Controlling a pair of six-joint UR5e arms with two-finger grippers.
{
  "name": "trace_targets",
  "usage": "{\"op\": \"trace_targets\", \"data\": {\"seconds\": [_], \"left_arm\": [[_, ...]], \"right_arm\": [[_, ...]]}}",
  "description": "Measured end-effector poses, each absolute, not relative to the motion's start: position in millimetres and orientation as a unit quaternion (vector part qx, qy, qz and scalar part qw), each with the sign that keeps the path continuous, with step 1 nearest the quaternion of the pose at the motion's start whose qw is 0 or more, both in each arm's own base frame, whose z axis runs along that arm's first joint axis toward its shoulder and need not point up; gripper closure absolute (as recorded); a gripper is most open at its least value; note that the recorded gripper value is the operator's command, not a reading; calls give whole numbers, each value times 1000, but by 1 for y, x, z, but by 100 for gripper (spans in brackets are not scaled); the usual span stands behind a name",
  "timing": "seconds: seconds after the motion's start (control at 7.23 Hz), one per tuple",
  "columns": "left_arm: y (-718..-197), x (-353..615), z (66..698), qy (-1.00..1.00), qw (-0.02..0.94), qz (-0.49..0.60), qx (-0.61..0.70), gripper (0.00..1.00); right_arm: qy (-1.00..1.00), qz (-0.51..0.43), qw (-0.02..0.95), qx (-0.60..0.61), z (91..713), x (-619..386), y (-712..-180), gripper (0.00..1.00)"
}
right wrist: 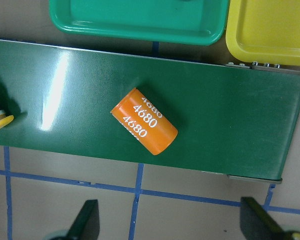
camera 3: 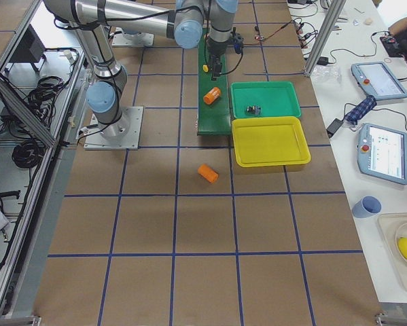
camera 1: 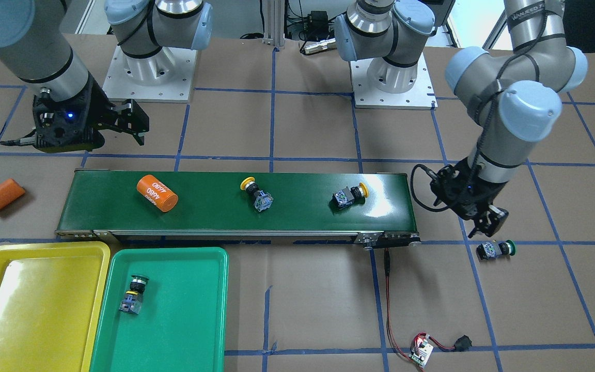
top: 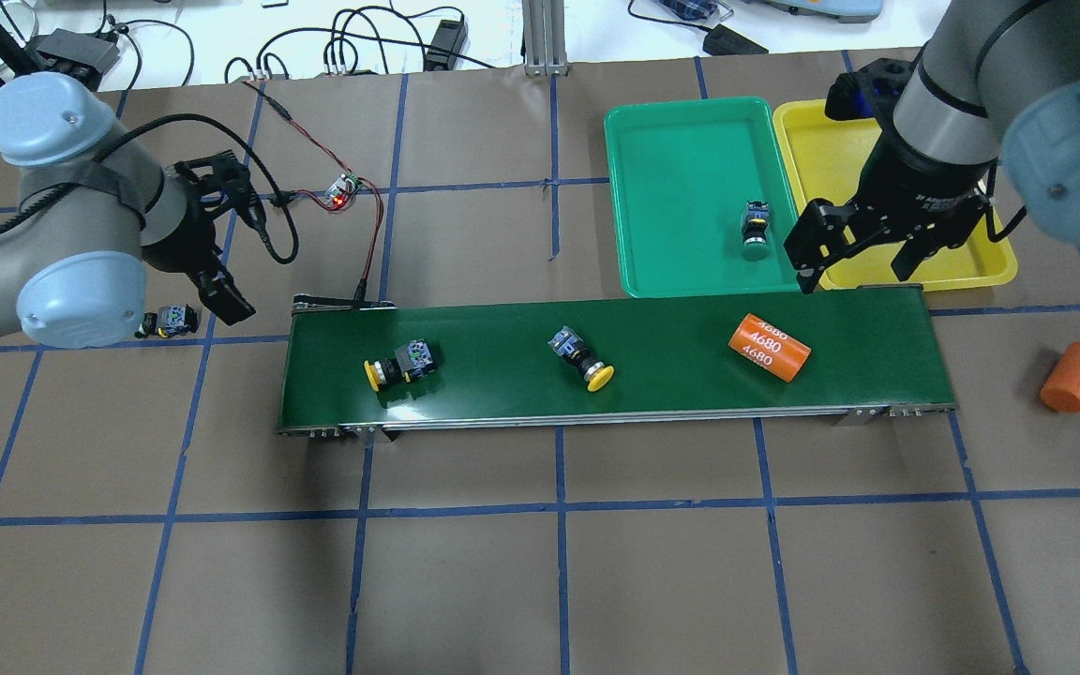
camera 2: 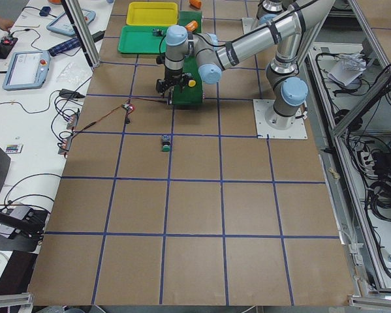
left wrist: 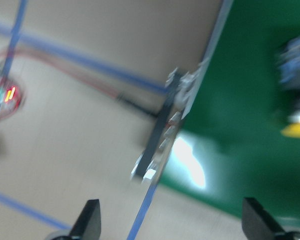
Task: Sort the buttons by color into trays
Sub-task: 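Raise the left gripper away while the right gripper lowers toward the conveyor, then lower the right gripper onto a yellow-capped switch while left gripper brings green-capped switch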
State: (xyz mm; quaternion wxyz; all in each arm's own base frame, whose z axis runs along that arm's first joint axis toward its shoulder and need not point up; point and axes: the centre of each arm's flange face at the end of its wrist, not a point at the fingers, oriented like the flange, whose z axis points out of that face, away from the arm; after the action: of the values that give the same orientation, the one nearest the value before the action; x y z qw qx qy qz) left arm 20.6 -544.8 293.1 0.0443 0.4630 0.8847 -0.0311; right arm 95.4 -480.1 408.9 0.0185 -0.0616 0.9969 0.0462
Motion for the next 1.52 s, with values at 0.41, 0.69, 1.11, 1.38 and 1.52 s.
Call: {"op": "trace_targets", "data": {"seconds": [0.41, 0.69, 1.11, 1.38, 1.52], "left_arm": [[-568, 117, 242, 854, 31, -25, 519, 0], [-583, 137, 201, 817, 44, -33, 574, 0], [-584, 148, 169, 811, 28, -23, 584, 16], [-578, 163, 166, 819, 17, -16, 573, 100], [-577, 165, 167, 822, 9, -12, 569, 100]], "right_arm": [[999, 20, 11, -32, 381, 144, -463, 0], [999, 16, 10, -31, 366, 154, -459, 0], [999, 7, 10, -35, 329, 155, -462, 2], [999, 13, 10, -38, 310, 155, -468, 3], [999, 17, 10, -42, 303, 155, -469, 4]]}}
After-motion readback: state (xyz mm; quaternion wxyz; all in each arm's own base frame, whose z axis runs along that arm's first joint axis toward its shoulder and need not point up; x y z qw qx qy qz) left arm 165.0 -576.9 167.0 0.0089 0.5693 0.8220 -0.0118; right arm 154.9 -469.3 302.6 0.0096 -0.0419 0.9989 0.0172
